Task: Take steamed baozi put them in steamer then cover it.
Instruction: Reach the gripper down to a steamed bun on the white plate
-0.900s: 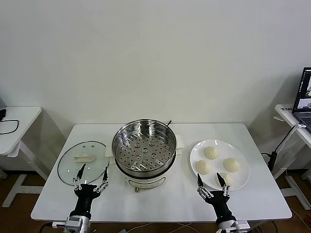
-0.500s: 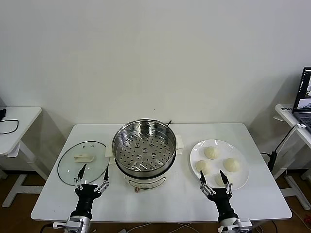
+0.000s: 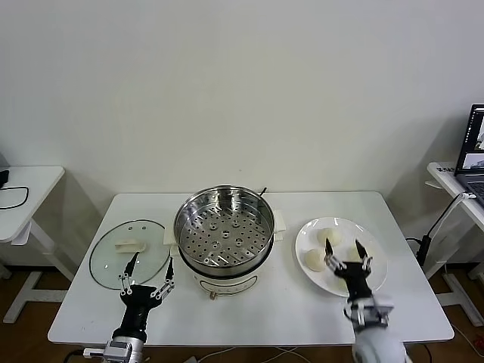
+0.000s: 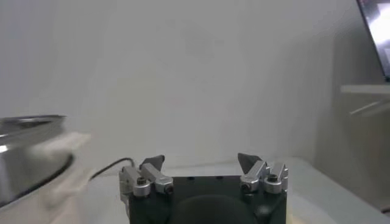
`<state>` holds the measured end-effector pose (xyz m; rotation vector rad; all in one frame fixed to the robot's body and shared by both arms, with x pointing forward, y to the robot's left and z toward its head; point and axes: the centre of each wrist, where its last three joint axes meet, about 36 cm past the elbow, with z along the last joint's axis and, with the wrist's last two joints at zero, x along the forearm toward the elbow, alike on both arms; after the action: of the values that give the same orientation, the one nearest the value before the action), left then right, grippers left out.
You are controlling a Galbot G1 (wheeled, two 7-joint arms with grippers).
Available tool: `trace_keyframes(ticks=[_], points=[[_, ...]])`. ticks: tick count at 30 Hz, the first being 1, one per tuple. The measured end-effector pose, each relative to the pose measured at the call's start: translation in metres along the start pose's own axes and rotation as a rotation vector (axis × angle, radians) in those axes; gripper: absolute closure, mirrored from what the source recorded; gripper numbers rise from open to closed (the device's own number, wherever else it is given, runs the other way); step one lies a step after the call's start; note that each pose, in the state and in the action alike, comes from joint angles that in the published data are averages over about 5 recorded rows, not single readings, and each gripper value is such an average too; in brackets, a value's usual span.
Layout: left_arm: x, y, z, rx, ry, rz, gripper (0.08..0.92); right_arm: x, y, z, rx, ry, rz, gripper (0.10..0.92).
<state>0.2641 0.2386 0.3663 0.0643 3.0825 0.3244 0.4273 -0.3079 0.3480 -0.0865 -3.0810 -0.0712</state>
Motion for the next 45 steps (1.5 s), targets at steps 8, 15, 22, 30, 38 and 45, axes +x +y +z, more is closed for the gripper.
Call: trace_keyframes(ticks=[8, 15, 22, 30, 38, 45], points=[[-0.001, 0.0, -0.004, 0.001, -0.013, -0.002, 0.177, -0.09, -0.027, -0.024, 0.1, 0.045, -0.1, 0.2], [-0.001, 0.0, -0.005, 0.001, -0.017, -0.001, 0.177, -0.145, -0.072, -0.059, 0.297, 0.118, -0.395, 0.2], [-0.002, -0.001, -0.005, 0.004, -0.016, 0.001, 0.177, -0.196, -0.11, -0.111, 0.55, 0.234, -0.761, 0.2], [-0.001, -0.002, -0.005, 0.008, -0.015, -0.002, 0.177, -0.236, -0.127, -0.169, 0.838, 0.464, -1.1, 0.2], [0.0, -0.003, -0.004, 0.011, -0.009, -0.005, 0.177, -0.26, -0.114, -0.187, 1.049, 0.693, -1.251, 0.2], [0.002, -0.002, -0.005, 0.013, -0.01, -0.009, 0.177, -0.274, -0.093, -0.181, 1.168, 0.799, -1.288, 0.2]])
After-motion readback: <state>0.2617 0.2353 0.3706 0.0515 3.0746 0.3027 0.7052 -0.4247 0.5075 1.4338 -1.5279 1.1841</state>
